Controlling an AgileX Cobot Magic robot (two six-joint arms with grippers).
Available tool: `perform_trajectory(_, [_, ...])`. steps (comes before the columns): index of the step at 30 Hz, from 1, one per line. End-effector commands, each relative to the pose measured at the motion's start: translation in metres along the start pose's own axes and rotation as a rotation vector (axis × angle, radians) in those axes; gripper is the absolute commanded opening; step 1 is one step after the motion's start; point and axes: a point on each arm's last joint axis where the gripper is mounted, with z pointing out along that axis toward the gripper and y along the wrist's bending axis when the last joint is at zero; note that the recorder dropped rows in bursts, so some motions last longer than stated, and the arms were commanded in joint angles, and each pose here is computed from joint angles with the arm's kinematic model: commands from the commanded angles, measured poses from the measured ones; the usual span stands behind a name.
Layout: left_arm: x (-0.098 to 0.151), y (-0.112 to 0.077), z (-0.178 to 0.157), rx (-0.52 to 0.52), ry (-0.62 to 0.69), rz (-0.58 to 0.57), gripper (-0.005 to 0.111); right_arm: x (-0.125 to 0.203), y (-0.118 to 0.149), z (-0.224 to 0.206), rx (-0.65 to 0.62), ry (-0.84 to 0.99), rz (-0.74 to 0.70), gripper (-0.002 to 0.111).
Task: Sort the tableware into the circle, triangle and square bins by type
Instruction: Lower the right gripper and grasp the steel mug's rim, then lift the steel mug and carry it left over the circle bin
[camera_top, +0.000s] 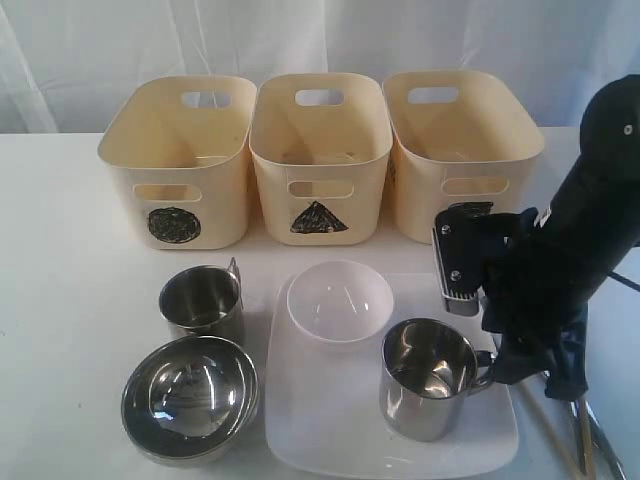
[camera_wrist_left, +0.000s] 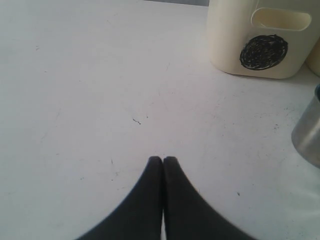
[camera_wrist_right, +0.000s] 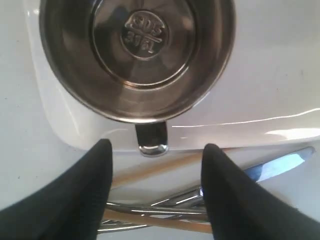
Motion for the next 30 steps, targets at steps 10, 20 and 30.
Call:
perform_trajectory(10, [0.001,0.0,0.0,0.002,-0.004,-0.002,0.0,0.0,-0.008,0.017,-0.001,0.007,-0.002,0.051])
perform_trajectory(20, [0.001,0.0,0.0,0.002,-0.004,-0.002,0.0,0.001,-0.01,0.027,-0.032,0.016,-0.039,0.045])
perform_trajectory(30, [0.001,0.0,0.0,0.002,-0.004,-0.002,0.0,-0.004,-0.009,0.028,-0.025,0.013,-0.067,0.0])
